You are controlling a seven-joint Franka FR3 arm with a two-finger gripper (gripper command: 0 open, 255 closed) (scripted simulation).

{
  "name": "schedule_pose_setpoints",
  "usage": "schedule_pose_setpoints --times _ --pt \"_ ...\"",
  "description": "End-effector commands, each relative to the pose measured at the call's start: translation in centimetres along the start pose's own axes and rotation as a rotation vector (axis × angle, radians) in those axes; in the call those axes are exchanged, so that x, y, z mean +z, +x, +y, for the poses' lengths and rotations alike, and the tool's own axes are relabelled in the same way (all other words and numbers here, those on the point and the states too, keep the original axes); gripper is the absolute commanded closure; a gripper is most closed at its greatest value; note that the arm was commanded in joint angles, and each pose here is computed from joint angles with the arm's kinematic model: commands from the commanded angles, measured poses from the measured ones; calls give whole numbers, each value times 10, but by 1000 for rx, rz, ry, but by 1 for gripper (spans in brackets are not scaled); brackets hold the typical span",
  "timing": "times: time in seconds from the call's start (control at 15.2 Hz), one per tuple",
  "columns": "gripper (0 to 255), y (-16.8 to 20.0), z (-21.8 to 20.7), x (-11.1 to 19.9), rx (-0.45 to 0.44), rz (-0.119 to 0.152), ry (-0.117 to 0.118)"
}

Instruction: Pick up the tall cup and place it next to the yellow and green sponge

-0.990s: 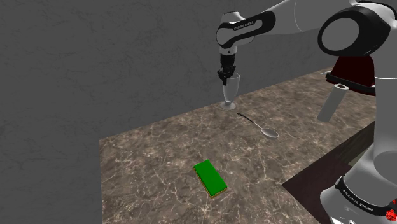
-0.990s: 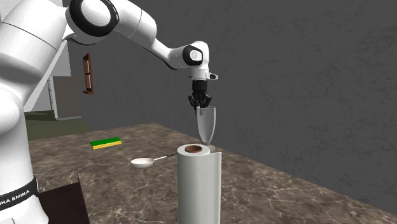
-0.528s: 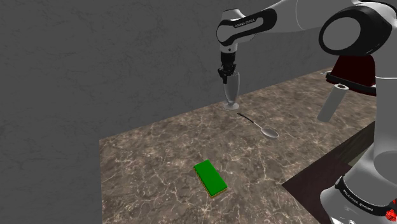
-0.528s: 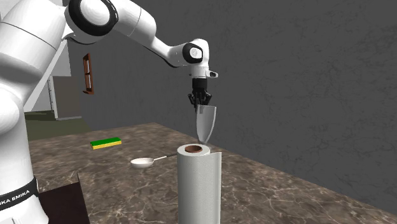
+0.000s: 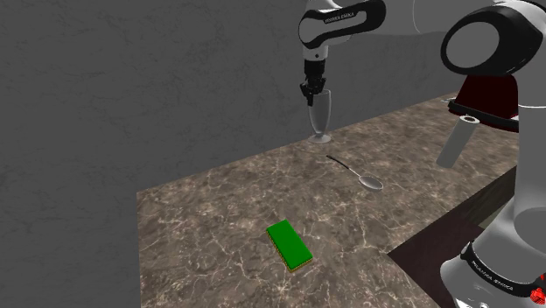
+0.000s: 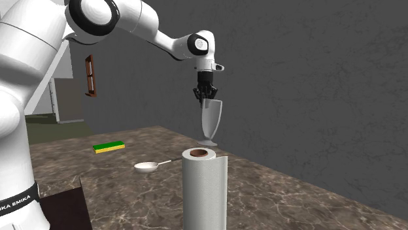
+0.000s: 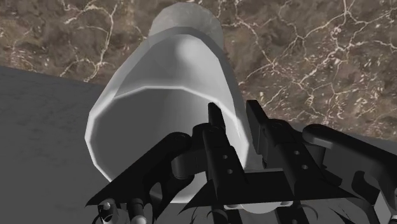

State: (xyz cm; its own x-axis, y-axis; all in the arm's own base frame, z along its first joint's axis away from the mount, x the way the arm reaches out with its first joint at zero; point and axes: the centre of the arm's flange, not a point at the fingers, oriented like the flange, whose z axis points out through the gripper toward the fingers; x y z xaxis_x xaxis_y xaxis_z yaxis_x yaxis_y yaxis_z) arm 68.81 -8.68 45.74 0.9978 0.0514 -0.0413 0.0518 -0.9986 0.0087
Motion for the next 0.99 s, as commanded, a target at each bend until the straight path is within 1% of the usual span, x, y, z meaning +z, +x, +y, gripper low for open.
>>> schedule_pose_setpoints --times 0.0,0.4,0.92 --pt "255 0 0 -12 0 1 0" --pt "255 -1 0 -42 0 1 0" --pt "255 -77 -60 -84 0 1 0"
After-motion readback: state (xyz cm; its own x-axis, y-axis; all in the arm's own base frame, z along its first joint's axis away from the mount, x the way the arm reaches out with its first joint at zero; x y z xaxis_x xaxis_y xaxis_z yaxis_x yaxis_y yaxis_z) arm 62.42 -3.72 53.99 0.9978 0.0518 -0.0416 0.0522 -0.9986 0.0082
